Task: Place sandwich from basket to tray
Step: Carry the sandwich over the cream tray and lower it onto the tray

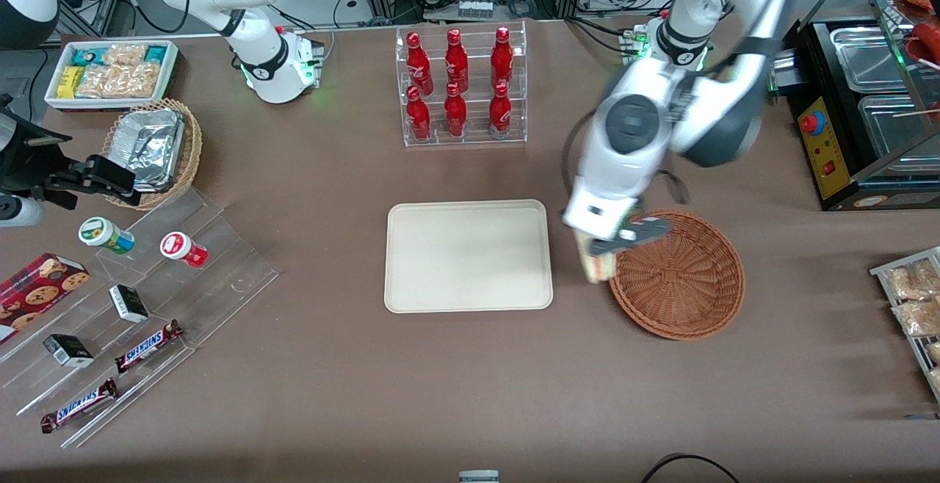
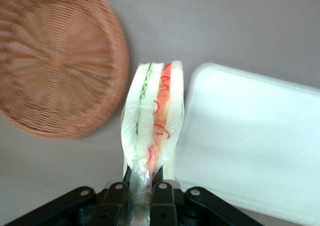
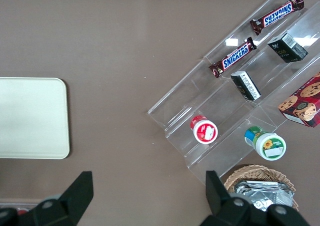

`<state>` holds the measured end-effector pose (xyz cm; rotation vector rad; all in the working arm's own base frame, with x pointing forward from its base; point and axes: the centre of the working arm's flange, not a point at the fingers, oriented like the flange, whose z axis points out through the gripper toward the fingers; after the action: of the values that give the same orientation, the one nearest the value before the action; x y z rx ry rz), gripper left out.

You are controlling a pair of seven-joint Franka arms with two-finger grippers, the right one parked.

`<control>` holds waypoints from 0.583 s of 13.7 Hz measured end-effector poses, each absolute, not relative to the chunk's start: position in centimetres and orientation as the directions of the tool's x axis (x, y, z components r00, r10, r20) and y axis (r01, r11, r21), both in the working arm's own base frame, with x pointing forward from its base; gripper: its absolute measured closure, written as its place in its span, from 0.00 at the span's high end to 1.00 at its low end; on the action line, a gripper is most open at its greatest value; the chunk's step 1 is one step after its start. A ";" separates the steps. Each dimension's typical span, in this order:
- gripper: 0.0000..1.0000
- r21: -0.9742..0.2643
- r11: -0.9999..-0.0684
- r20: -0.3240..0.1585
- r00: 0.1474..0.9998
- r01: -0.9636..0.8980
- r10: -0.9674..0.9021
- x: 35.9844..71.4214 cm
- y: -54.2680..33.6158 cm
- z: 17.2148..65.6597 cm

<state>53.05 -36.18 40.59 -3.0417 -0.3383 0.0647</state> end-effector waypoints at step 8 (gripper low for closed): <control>0.15 -0.049 -0.999 -0.036 0.999 0.000 0.002 48.0 -51.9 29.8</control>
<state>47.96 -51.91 29.75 -3.0919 -0.0009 0.0561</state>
